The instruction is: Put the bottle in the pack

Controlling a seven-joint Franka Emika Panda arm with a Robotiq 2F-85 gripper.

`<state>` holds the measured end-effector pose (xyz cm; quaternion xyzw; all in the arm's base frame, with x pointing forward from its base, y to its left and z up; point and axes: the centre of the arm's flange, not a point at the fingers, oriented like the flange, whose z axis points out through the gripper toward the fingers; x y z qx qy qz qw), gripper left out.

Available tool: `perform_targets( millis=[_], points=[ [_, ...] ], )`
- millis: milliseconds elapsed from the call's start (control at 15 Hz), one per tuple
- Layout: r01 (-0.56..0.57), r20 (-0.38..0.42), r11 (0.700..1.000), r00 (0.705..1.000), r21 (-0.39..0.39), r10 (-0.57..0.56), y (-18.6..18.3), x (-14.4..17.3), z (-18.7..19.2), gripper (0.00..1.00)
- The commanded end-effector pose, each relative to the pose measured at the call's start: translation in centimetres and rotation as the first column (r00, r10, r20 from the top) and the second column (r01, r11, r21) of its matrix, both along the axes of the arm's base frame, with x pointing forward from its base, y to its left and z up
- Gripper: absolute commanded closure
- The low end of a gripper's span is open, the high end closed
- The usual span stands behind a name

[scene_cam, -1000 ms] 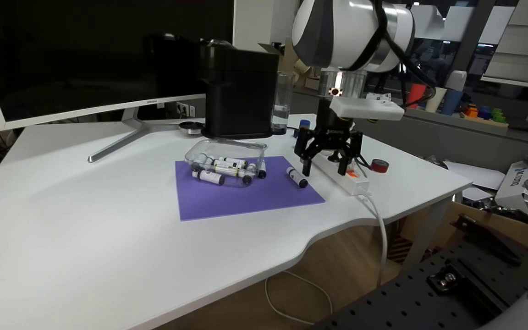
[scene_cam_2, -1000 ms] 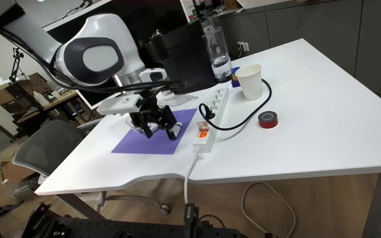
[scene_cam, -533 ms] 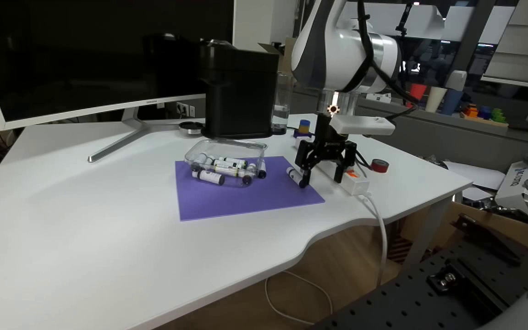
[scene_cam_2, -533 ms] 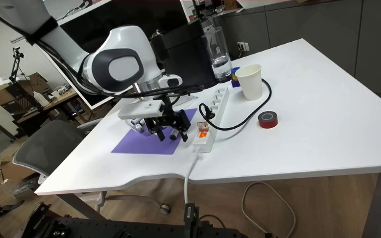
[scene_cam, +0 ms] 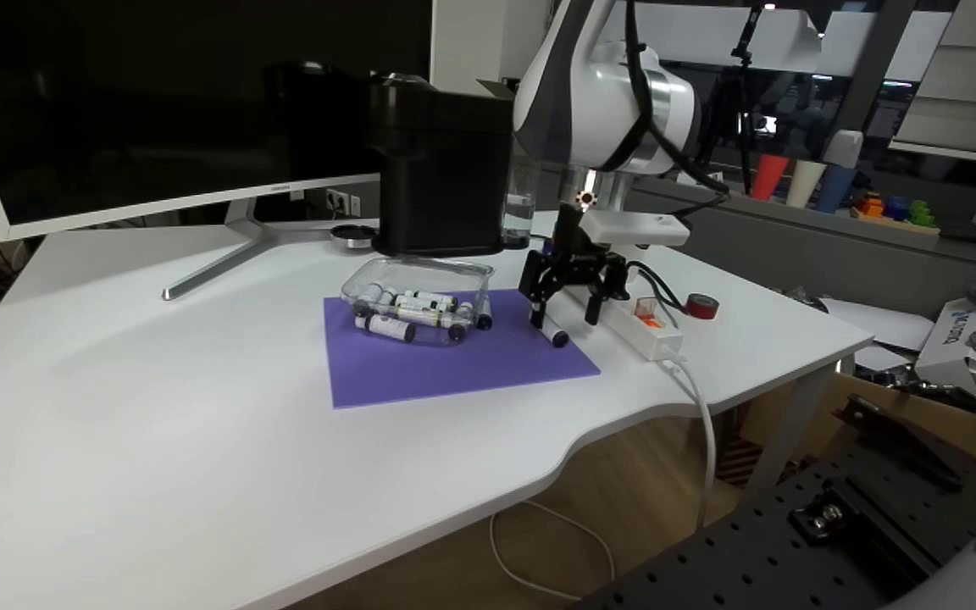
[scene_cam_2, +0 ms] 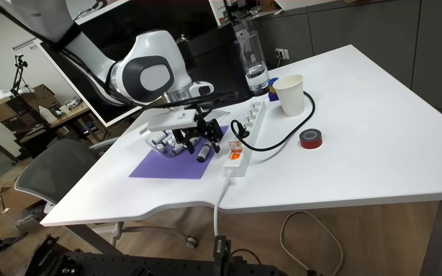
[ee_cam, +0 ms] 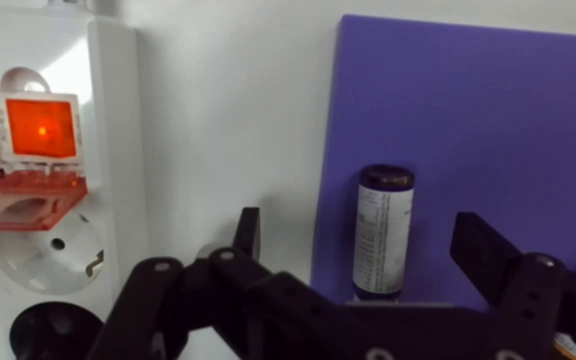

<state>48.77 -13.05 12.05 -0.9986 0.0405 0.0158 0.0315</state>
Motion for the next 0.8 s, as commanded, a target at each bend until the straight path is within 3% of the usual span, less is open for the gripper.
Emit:
perform_targets(
  millis=[0,600,733],
  points=[
    [-0.013,0.002,1.000,1.000,0.009,0.013,-0.4,1.6,-0.6,0.31],
    [-0.054,0.049,0.999,0.997,0.005,0.054,0.6,2.1,1.8,0.96],
    [-0.052,0.064,0.999,0.997,-0.007,0.052,0.5,2.3,3.4,0.93]
  ],
)
